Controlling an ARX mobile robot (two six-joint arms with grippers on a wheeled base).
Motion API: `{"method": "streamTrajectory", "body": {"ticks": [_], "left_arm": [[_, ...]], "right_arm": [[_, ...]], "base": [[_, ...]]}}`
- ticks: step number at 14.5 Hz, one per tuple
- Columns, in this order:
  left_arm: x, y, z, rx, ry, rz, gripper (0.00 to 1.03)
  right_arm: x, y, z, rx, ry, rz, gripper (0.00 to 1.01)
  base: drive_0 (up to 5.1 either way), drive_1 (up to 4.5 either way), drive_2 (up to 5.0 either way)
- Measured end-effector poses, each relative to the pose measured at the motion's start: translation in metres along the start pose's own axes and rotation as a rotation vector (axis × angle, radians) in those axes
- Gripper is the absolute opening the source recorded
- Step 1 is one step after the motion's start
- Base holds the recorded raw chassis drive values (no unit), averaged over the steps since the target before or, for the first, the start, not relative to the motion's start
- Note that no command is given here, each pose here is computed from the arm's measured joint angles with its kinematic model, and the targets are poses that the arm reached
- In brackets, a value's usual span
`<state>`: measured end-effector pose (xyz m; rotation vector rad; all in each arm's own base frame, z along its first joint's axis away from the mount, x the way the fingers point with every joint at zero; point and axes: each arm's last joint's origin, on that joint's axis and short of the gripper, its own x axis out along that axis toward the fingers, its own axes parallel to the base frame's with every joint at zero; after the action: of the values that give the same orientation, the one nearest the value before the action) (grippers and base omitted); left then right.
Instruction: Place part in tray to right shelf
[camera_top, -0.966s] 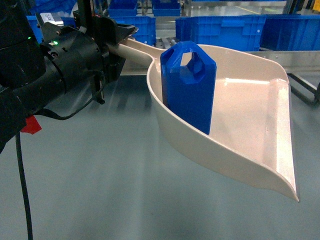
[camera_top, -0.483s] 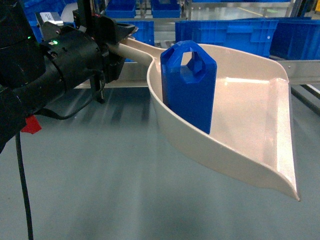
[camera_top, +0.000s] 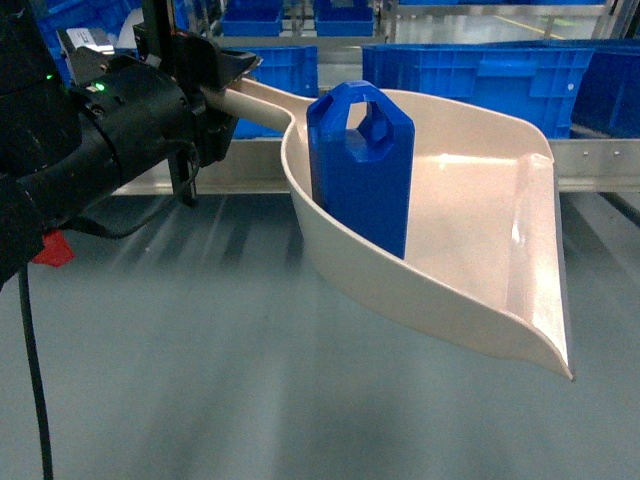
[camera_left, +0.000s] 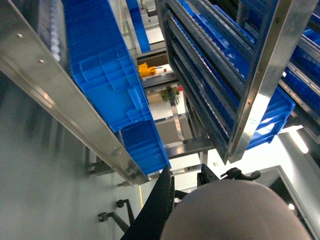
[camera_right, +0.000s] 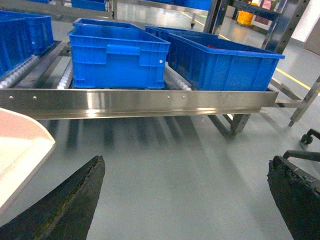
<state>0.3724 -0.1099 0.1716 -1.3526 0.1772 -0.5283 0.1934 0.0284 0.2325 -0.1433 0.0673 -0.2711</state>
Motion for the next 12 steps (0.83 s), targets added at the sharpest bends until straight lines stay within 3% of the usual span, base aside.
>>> {"method": "streamTrajectory", "body": {"ticks": [3,12], "left_arm": [[0.0011,-0.0013,-0.0055,-0.003,0.024,-0.007,0.12],[0.0012,-0.0014,-0.006,-0.003,0.026,-0.007,0.12]], "right_arm": [[-0.0001,0.0,0.0,0.0,0.0,-0.002,0.98],[-0.0001,-0.0001,0.0001,0.001,-0.001,-0.002,0.98]], "base": [[3.2,1.58,-4.9],[0.5,4.56,-3.5]]}}
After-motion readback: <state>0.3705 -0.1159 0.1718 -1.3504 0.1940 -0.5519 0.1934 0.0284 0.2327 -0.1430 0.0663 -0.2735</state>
